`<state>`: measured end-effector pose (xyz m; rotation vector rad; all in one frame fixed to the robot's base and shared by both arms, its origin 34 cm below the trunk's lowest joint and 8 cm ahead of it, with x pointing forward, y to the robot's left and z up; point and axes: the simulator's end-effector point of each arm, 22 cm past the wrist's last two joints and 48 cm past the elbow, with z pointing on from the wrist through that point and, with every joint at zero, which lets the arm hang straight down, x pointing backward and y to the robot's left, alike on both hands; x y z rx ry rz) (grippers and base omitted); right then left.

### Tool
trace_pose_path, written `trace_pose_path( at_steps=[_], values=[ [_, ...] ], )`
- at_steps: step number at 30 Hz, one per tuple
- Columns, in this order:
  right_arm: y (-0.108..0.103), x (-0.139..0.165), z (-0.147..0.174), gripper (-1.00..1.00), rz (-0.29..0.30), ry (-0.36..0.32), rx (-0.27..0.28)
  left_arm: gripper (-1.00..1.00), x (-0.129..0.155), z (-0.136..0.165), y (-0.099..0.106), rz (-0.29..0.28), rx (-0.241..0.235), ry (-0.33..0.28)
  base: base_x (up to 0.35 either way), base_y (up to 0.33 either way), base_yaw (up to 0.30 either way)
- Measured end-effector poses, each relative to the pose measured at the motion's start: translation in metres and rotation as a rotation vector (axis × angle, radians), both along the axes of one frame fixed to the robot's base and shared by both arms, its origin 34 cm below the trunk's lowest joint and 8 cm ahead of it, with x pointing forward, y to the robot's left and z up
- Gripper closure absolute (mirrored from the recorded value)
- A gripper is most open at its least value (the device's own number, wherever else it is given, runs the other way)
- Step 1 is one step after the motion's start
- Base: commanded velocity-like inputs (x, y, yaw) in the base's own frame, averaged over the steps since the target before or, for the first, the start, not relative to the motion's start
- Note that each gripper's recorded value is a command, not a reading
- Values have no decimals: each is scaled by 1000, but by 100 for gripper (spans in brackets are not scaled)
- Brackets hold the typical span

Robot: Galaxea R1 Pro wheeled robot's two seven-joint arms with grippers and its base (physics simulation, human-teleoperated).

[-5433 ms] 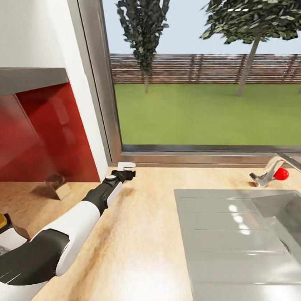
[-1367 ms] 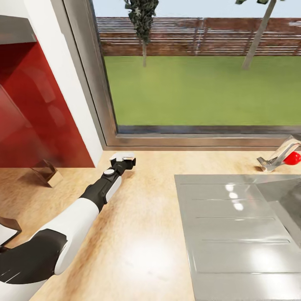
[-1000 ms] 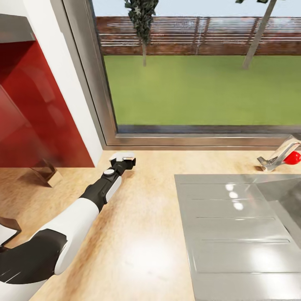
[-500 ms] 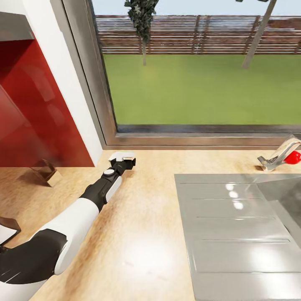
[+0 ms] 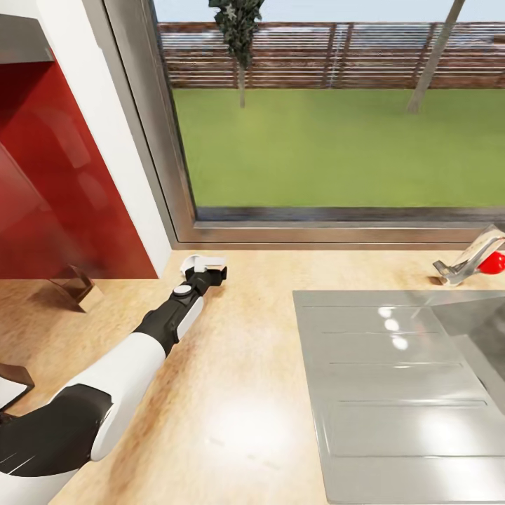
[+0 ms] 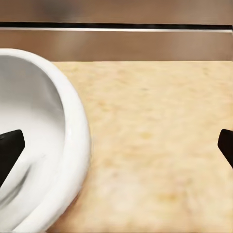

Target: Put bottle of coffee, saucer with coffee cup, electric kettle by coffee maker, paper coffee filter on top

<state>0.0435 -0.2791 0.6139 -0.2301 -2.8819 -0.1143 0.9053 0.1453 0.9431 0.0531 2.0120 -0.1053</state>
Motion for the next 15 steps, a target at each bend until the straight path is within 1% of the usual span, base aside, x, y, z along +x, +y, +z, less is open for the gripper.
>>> trace_pose_path(
  at_steps=[14,15],
  values=[
    [0,0,0,-100,0,0,0,-100,-1,-3,1,-1,6,11,0,0,0],
    [0,0,0,-100,0,0,0,100,-1,-3,1,-2,7,13,0,0,0]
  ],
)
